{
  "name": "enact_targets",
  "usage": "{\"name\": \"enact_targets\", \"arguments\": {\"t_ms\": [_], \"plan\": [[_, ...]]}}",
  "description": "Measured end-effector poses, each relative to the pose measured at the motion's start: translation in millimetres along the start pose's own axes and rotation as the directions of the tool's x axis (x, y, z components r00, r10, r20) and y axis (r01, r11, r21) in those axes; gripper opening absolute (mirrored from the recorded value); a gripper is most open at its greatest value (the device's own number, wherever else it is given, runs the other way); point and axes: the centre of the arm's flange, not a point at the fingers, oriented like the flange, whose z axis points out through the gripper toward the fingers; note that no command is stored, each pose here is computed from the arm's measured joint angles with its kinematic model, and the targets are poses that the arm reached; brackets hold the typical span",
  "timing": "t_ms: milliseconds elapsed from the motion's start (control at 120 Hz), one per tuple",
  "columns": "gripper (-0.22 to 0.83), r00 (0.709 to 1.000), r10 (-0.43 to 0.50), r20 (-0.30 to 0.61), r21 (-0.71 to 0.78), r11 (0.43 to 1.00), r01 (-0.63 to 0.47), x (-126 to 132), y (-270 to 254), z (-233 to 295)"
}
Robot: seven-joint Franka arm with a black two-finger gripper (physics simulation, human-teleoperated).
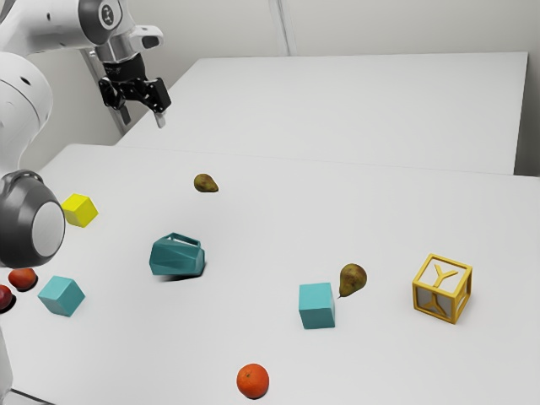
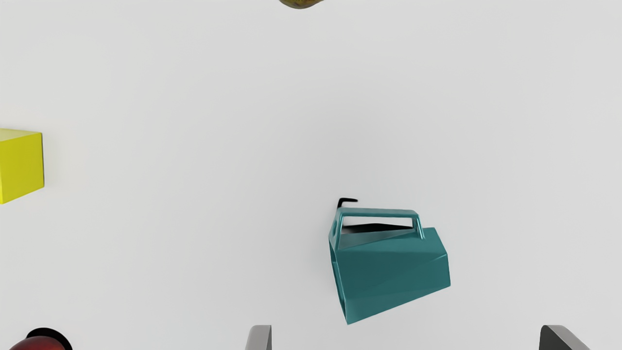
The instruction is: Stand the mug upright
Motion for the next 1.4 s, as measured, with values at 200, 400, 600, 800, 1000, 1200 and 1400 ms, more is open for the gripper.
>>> {"name": "enact_targets", "arguments": {"t_ms": [200,400,600,800,1000,1200,1400], "plan": [[0.61,1.0,0.003,-0.005,0.0,1.0,-0.003,-1,-1,-2],[0.61,0.999,-0.022,0.044,-0.194,0.98,0.03,-47,-17,33],[0.61,0.996,-0.067,0.062,-0.348,0.934,0.085,-113,-22,106],[0.62,0.988,-0.146,0.052,-0.407,0.9,0.155,-146,-32,162],[0.62,0.978,-0.207,0.029,-0.432,0.88,0.199,-154,-49,199],[0.62,0.97,-0.244,-0.015,-0.472,0.857,0.208,-139,-54,231],[0.62,0.967,-0.254,-0.035,-0.505,0.839,0.202,-130,-59,257]]}}
